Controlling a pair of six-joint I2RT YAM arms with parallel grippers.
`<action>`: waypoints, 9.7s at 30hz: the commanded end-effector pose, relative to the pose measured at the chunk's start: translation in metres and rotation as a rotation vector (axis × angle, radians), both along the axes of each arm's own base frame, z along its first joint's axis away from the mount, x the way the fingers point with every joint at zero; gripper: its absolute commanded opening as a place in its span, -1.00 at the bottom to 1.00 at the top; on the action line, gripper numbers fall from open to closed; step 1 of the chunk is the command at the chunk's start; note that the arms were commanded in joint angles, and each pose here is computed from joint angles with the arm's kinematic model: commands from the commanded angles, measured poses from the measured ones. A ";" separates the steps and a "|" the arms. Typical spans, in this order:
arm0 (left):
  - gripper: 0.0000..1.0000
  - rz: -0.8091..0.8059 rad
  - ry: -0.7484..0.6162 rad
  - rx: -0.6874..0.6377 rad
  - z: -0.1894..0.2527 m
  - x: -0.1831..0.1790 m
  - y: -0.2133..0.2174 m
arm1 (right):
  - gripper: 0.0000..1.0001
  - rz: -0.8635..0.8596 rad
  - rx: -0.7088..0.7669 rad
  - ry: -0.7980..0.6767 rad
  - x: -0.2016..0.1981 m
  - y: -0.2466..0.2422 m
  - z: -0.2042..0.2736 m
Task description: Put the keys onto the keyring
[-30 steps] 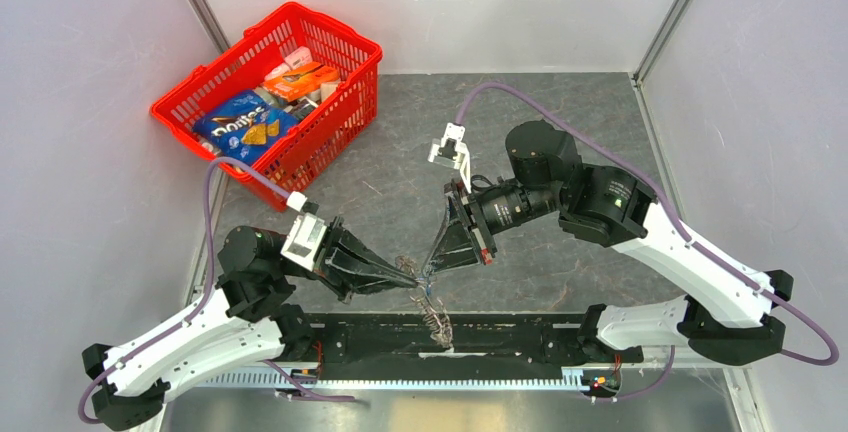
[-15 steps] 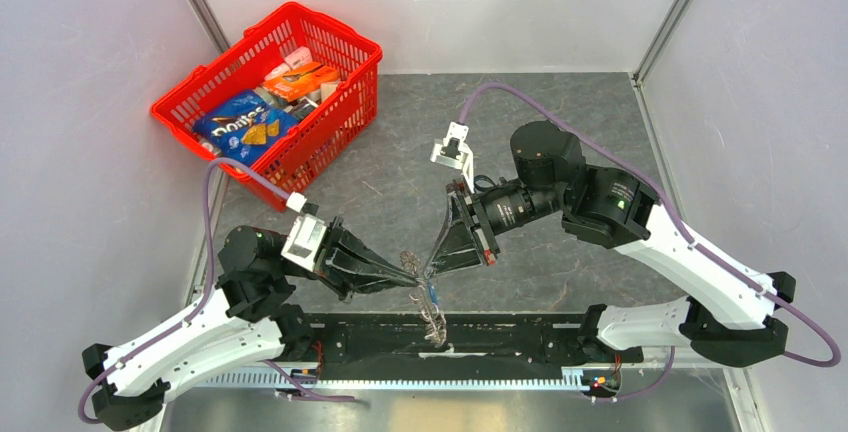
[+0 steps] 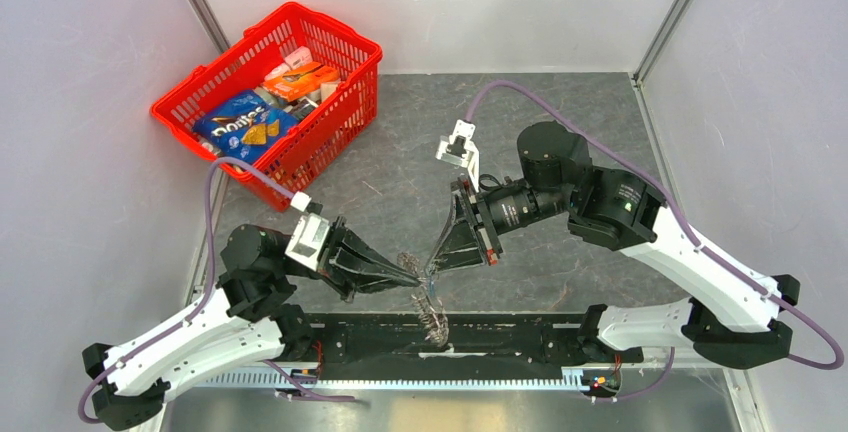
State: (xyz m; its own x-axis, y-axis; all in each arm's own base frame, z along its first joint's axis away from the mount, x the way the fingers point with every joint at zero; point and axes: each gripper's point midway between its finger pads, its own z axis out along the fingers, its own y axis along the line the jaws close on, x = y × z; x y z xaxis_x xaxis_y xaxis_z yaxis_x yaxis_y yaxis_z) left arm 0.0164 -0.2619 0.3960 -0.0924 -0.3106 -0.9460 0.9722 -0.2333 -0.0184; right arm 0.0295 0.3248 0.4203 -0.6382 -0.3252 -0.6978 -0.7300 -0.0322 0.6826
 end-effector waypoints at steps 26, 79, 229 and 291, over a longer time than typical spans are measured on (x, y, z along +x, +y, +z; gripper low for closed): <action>-0.96 0.321 0.046 0.021 0.006 0.062 -0.011 | -1.00 -0.159 0.037 -0.004 0.022 0.007 0.014; -0.96 0.564 -0.244 -0.467 0.059 0.084 0.022 | -0.88 -0.525 0.038 0.121 0.085 0.031 0.013; -0.73 0.258 -0.138 -0.617 0.075 0.024 0.048 | -1.00 0.216 0.372 -0.880 0.024 0.015 0.101; -0.18 0.241 0.615 0.004 0.066 0.052 0.004 | -1.00 0.117 0.337 -0.958 0.028 -0.011 0.071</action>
State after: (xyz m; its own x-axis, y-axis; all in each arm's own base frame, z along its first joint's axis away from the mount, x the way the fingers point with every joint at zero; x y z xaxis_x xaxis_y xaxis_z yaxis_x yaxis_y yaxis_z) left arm 0.0762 -0.2615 0.4580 -0.4959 -0.3908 -0.7755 0.8361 0.0264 -0.5480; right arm 0.0597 0.3156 0.4667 0.1999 -0.1393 -0.9699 -0.9590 -0.2310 -0.1644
